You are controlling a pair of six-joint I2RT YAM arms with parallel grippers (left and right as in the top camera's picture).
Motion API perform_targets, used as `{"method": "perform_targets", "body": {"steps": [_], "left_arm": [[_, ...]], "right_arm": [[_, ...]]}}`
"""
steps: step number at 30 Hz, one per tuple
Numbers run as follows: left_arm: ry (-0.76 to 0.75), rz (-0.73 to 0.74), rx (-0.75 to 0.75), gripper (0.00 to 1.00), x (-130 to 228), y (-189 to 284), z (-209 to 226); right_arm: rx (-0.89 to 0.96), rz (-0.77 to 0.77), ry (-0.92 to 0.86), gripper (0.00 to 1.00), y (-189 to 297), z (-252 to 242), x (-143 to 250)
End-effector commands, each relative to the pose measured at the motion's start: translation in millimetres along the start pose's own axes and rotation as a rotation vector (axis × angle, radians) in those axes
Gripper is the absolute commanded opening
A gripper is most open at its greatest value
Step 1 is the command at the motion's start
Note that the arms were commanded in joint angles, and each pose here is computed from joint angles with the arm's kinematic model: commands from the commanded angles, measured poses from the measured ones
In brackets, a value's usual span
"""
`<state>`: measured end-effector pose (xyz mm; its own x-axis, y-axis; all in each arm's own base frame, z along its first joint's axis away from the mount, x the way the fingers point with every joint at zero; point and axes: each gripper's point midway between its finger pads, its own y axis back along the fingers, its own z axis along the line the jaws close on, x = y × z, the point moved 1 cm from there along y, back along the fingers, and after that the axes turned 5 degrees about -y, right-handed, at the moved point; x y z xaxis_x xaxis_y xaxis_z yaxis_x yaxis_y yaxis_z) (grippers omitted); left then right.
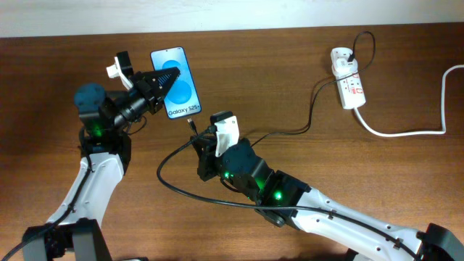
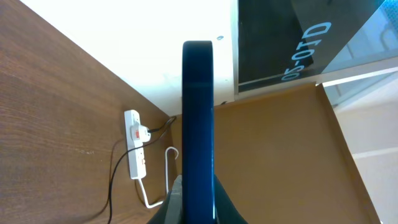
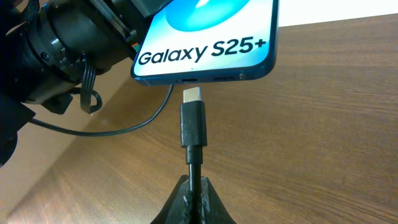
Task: Plug charger to phone and switch on socket
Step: 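Hold the connector pressed at the phone's port with the right gripper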
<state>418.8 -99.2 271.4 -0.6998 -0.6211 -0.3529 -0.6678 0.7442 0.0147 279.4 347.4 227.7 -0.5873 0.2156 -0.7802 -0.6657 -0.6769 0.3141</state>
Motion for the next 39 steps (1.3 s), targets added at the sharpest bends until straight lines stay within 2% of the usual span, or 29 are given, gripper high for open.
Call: {"method": "perform_targets", "body": {"steps": [1,39], "left_arm": [[-0.058,-0.03,0.02,0.0,-7.2,2.9,-15.5],[0.003,0.029,0.035,0.0,2.8,2.7,-17.1]], "right_arm": [[-0.018,0.002,0.008,0.04,-0.7,5.3,-1.2],[0.011,-0.011,0.009,0.04,-6.5,-1.4,-0.1]]}}
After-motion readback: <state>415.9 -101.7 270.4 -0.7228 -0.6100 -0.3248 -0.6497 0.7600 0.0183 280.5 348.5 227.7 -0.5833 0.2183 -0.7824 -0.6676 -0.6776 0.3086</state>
